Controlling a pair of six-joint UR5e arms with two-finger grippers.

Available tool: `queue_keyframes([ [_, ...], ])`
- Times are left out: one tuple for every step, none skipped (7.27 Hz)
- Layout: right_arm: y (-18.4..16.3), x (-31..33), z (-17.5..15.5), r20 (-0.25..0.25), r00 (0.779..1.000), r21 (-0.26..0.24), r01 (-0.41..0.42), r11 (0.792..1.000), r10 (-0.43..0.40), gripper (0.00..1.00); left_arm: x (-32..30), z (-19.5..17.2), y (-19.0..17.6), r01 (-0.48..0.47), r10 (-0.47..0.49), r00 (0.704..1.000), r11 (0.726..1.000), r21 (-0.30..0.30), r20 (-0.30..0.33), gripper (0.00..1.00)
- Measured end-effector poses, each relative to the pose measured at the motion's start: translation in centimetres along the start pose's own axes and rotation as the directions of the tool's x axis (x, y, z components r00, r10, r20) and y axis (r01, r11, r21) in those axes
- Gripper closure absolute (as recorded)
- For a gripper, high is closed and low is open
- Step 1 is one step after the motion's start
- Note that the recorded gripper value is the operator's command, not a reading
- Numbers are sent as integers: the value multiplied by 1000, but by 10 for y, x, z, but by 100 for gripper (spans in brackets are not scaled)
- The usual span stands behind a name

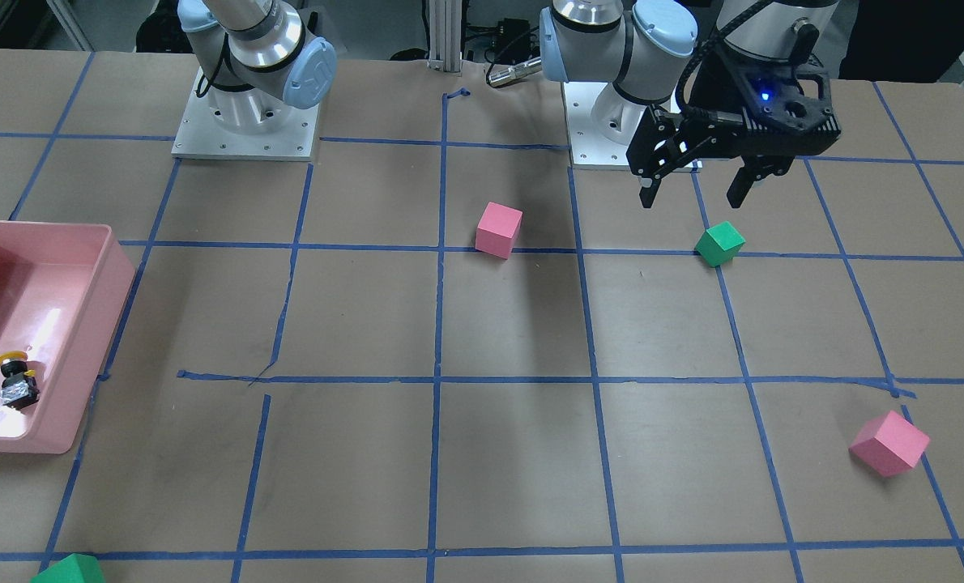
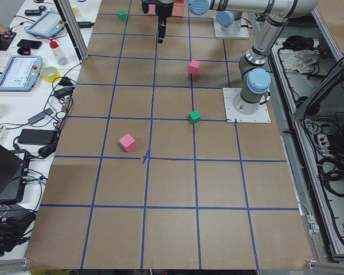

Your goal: Align button upright

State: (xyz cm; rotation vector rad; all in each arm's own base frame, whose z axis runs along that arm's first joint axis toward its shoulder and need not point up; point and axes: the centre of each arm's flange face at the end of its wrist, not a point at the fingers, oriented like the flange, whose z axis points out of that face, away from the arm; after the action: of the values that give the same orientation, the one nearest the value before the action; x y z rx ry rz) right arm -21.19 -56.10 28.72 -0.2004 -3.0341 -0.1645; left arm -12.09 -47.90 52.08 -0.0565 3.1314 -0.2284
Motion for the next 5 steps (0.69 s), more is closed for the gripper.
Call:
queue_keyframes([
  [6, -4, 13, 10, 1000, -23, 18, 1000, -18, 0, 0, 0, 0, 0, 0, 1000, 1000, 0, -1, 0],
  [13, -8, 29, 20, 999, -46, 27, 999, -26, 0, 0, 0, 0, 0, 0, 1000, 1000, 1, -1, 0],
  [19, -11, 41, 25, 999, -60, 35, 998, -34, 0, 0, 0, 0, 0, 0, 1000, 1000, 1, -1, 0],
  [25, -13, 51, 29, 998, -75, 54, 996, -52, 0, 0, 0, 0, 0, 0, 1000, 1000, 1, -1, 0],
  [29, -14, 59, 34, 997, -91, 77, 993, -74, 0, 0, 0, 0, 0, 0, 1000, 1000, 1, -1, 0],
])
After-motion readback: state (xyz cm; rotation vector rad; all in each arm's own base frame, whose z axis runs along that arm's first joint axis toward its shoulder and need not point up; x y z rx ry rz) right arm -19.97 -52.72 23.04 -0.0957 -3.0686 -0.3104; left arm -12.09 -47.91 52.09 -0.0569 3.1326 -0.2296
